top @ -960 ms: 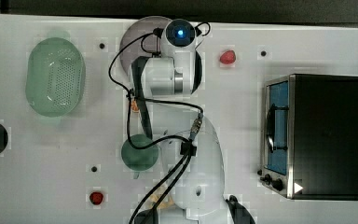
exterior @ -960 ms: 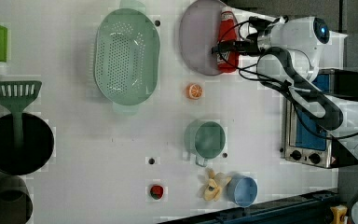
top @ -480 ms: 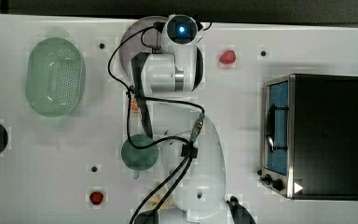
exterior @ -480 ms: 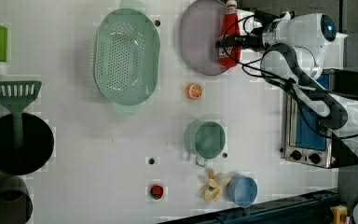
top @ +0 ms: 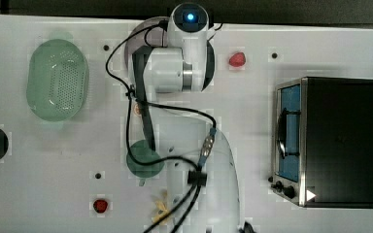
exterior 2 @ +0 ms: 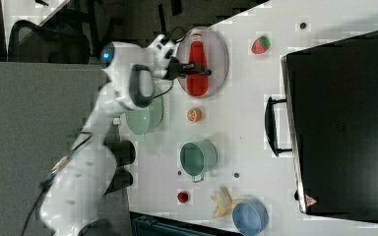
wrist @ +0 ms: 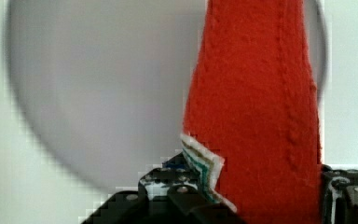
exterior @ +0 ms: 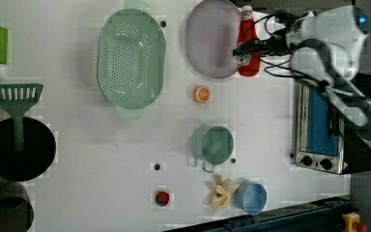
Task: Pick ketchup from plate and place it on table.
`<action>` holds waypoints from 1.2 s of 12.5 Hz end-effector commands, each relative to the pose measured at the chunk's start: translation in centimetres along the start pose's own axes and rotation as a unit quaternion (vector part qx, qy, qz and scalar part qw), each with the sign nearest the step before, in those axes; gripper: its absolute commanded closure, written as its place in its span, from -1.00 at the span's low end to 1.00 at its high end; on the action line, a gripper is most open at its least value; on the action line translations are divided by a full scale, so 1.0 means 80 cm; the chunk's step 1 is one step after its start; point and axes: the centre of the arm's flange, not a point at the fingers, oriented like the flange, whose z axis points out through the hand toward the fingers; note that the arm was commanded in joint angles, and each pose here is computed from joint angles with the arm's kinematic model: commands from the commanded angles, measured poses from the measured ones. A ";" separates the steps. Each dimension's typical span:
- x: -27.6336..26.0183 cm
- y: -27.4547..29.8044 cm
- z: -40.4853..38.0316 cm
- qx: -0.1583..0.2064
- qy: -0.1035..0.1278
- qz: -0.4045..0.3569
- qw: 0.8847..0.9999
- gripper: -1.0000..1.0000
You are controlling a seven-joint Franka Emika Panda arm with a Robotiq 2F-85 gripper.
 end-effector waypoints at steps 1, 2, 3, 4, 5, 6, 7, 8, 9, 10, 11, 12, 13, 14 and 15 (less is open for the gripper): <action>-0.013 -0.010 -0.208 0.033 0.059 0.030 0.997 -0.19; -0.024 -0.001 -0.235 0.031 0.055 0.041 0.997 -0.19; -0.037 0.009 -0.257 0.026 0.049 0.055 0.997 -0.19; -0.050 0.020 -0.277 0.022 0.043 0.066 0.997 -0.19; -0.065 0.030 -0.293 0.018 0.035 0.079 0.996 -0.19; -0.082 0.041 -0.303 0.014 0.023 0.088 0.996 -0.19; -0.099 0.052 -0.307 0.009 0.009 0.095 0.995 -0.19; -0.114 0.061 -0.307 0.006 0.002 0.103 0.995 -0.19; -0.128 0.070 -0.304 0.004 -0.002 0.109 0.994 -0.19; -0.141 0.078 -0.299 0.001 -0.008 0.116 0.993 -0.19; -0.156 0.086 -0.292 0.000 -0.018 0.122 0.992 -0.19; -0.170 0.093 -0.282 -0.001 -0.028 0.128 0.991 -0.19; -0.182 0.098 -0.271 -0.002 -0.036 0.132 0.991 -0.19; -0.192 0.102 -0.256 -0.003 -0.041 0.136 0.990 -0.19; -0.201 0.104 -0.239 -0.003 -0.043 0.138 0.989 -0.19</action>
